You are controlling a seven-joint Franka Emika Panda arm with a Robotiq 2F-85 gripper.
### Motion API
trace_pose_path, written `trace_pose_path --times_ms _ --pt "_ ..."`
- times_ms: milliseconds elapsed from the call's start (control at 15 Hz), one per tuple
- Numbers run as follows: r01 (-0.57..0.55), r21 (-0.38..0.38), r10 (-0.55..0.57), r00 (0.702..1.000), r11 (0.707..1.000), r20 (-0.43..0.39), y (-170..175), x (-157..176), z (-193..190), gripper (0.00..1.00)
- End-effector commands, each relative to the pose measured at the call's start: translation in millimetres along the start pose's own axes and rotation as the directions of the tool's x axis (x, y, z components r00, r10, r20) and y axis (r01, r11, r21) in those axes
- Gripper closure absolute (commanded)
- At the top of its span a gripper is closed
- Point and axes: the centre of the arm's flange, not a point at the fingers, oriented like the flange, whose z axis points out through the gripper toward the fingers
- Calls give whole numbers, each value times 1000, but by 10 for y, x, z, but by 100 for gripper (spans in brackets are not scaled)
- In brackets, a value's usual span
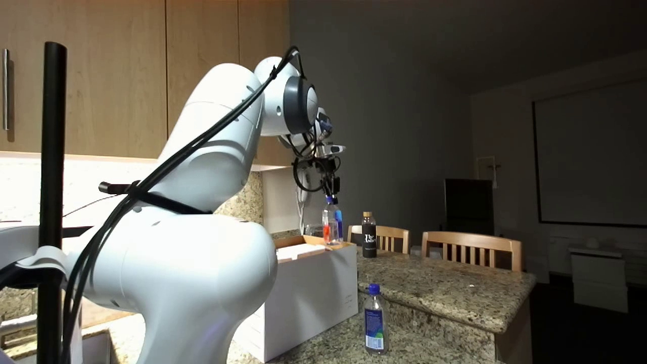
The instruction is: Put the bottles on the counter-top
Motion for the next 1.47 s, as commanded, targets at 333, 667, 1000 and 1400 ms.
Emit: trace_pose_path --times_ms 333,667,1000,1400 --pt "-305 -46 303 952 951 -46 1408 -435 -1183 84" --pt "-487 -39 484 872 873 -70 2355 -403 -1054 84" --pt "-611 -37 607 790 791 -80 3123 -294 -420 84" --pt "-677 -62 674 736 733 -71 3765 -360 623 85"
